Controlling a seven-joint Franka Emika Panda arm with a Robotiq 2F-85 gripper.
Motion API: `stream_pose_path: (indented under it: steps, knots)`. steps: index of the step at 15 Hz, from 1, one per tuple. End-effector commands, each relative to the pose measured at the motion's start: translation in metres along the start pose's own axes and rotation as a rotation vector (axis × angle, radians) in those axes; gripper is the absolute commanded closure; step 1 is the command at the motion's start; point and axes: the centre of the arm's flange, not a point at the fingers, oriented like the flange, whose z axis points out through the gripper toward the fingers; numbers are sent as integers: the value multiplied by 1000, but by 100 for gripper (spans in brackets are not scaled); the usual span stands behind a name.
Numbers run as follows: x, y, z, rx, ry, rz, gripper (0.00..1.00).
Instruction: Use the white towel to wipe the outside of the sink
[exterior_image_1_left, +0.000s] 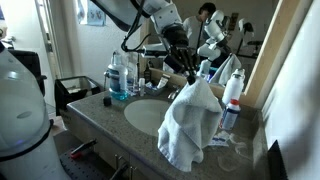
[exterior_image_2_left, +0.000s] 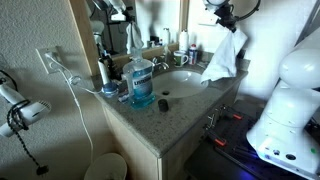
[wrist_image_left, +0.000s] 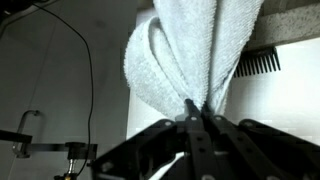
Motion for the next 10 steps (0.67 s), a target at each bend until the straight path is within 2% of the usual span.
stream_pose_path:
  steps: [1,6,10]
  knots:
    - [19,-15,12,-58,61,107,99]
    - [26,-32,40,-72,110,197,99]
    - [25,-49,59,-66,189,224,99]
